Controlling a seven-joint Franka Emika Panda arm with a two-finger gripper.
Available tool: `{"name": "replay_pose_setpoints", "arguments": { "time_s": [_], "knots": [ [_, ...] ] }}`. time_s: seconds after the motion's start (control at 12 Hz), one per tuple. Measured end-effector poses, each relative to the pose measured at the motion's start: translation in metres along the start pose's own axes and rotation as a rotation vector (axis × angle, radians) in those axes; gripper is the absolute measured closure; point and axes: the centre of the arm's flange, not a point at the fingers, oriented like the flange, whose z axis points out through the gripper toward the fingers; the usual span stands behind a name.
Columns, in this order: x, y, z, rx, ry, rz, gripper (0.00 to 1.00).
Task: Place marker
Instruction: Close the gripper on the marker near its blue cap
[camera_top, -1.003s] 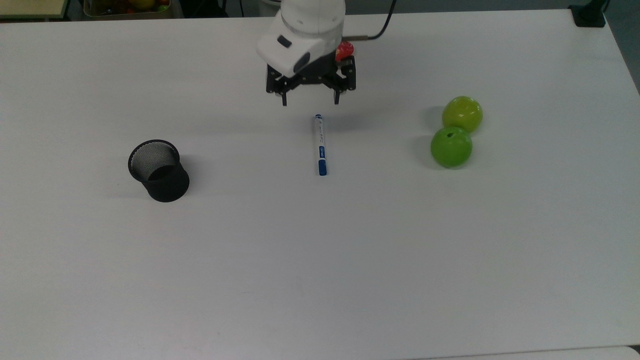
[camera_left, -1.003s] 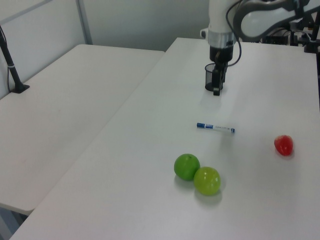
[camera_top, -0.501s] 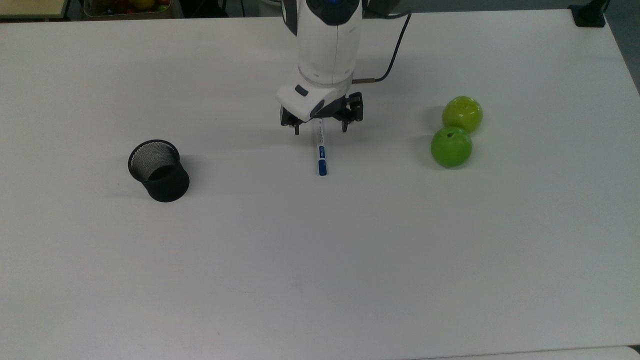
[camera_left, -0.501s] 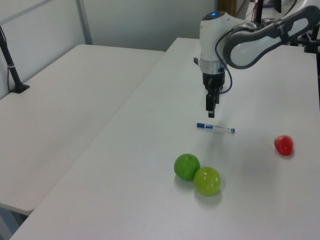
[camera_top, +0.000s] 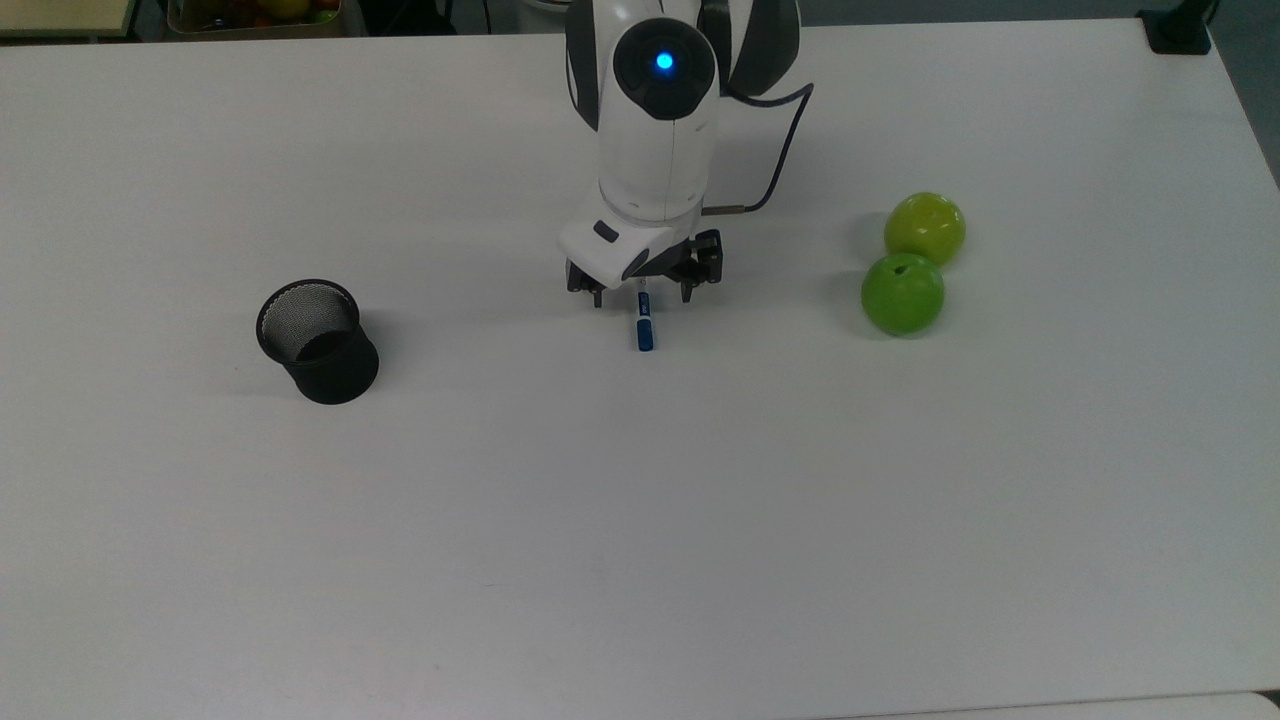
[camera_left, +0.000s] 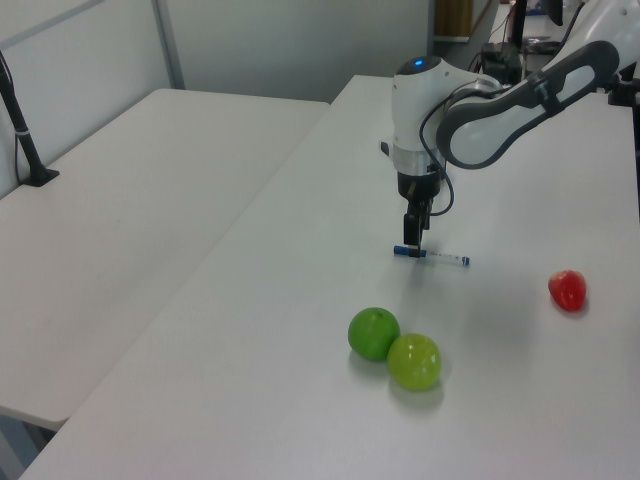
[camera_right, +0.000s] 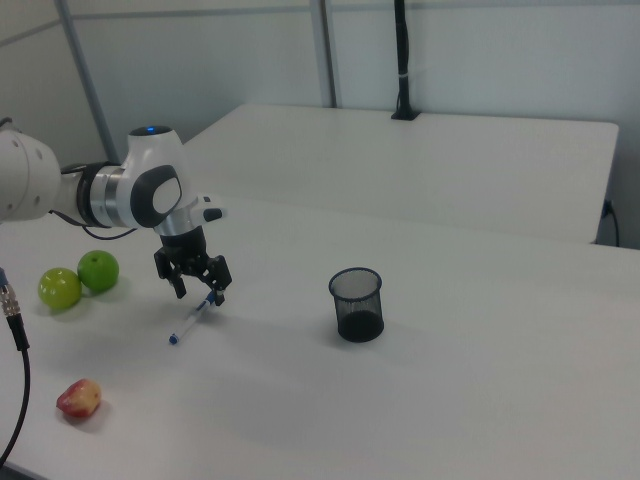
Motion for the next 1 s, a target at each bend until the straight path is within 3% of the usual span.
{"name": "replay_pose_setpoints", "arguments": {
  "time_s": [0.25,0.42,0.5,0.58,0.67,1.0],
  "knots": [
    [0.002,-0.0001,0.0129,-0.011,-0.001,0.01,0.12],
    [0.0026,-0.0001,0.0132,-0.012,0.002,0.012,0.45],
    [0.0031,-0.0001,0.0126,-0.011,0.006,0.012,0.47],
    [0.0033,-0.0001,0.0124,-0.011,0.008,0.013,0.55],
    [0.0035,0.0001,0.0123,-0.011,0.01,0.013,0.7],
    [0.0038,0.001,0.0136,-0.017,0.01,0.01,0.73]
  ]
}}
